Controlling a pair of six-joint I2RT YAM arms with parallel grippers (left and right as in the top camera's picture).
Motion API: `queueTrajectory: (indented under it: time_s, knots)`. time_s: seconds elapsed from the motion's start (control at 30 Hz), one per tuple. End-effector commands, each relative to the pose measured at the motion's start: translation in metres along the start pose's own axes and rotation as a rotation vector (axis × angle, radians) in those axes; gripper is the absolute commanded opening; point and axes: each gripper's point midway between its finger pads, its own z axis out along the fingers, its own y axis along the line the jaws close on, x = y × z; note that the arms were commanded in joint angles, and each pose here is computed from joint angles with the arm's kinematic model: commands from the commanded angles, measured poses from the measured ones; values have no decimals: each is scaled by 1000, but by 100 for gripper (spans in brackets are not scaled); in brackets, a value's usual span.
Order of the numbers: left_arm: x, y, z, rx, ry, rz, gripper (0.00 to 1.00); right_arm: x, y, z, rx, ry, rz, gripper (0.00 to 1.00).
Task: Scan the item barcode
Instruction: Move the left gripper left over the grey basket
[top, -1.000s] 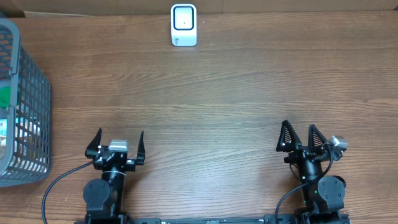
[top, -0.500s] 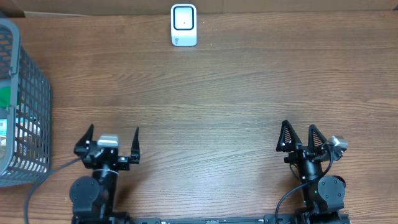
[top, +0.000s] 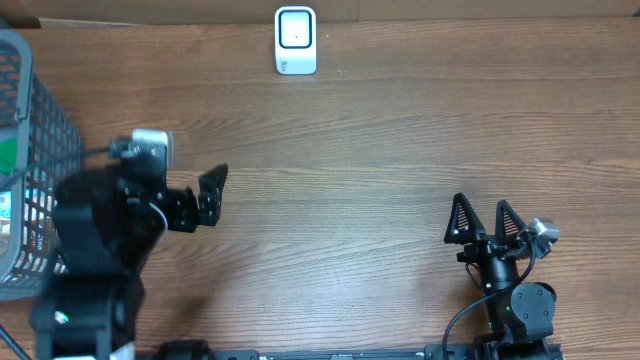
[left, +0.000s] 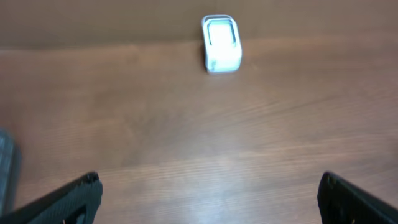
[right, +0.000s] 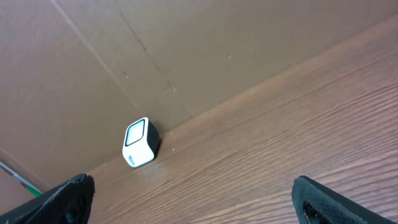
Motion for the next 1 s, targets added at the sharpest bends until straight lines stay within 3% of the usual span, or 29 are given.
queueTrajectory:
  time_s: [0.0,0.13,0.5,0.7,0.97]
  knots:
    - [-29,-27,-12,142,38,-34,100,2,-2,0,4,0,-4,100]
    - [-37,-43,-10,246,97,-55,100,2,-2,0,4,0,-4,100]
    - [-18,-36,34,257,247,-107,100,2,-2,0,4,0,-4,100]
    - [-16,-14,49,119,286,-235,100,2,-2,0,4,0,-4,100]
    - [-77,24,12,-25,128,-348,100,2,-2,0,4,0,-4,100]
